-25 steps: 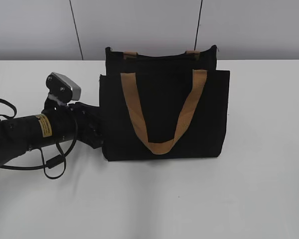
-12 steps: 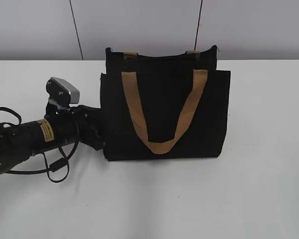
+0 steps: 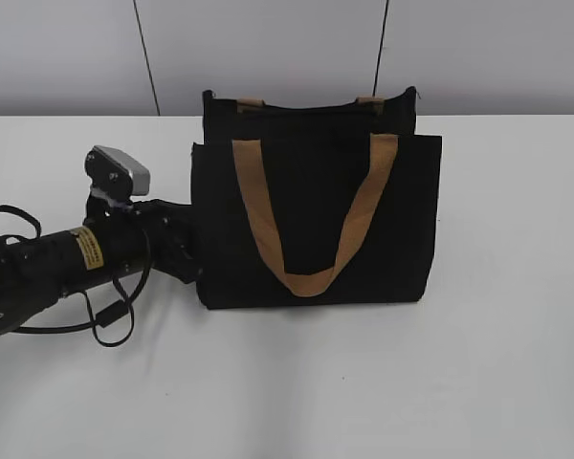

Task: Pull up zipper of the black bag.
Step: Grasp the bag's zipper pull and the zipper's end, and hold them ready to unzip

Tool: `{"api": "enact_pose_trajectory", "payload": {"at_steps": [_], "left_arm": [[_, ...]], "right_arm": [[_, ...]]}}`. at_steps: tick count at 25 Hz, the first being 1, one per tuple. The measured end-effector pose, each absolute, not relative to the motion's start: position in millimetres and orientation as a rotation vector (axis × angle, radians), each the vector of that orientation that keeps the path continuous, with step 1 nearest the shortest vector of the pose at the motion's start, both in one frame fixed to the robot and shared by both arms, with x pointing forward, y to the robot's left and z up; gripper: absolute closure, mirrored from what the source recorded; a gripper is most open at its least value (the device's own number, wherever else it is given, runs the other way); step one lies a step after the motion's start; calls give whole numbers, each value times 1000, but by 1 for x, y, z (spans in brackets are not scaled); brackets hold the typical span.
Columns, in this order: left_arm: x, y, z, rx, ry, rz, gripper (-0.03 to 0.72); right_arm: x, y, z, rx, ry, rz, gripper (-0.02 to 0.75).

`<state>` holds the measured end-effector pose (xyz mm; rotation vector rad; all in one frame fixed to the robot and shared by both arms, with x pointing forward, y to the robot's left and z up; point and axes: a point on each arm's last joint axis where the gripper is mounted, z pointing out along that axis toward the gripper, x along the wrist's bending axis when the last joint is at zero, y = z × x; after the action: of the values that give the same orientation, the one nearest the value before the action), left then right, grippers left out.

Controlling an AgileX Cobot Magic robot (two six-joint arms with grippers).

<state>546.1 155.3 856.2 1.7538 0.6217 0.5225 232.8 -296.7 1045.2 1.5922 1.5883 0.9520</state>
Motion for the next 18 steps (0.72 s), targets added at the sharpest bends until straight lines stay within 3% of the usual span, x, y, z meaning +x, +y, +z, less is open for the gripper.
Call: {"api": "enact_pose_trajectory", "payload": {"at_steps": [8,18], "left_arm": [[549,158,857,1722,673,546,674],[551,161,887,1781,681,604,680]], "right_arm": [[233,-297,1045,1592,1588,952,337],[233,-297,1045,1592,1588,952,337]]}}
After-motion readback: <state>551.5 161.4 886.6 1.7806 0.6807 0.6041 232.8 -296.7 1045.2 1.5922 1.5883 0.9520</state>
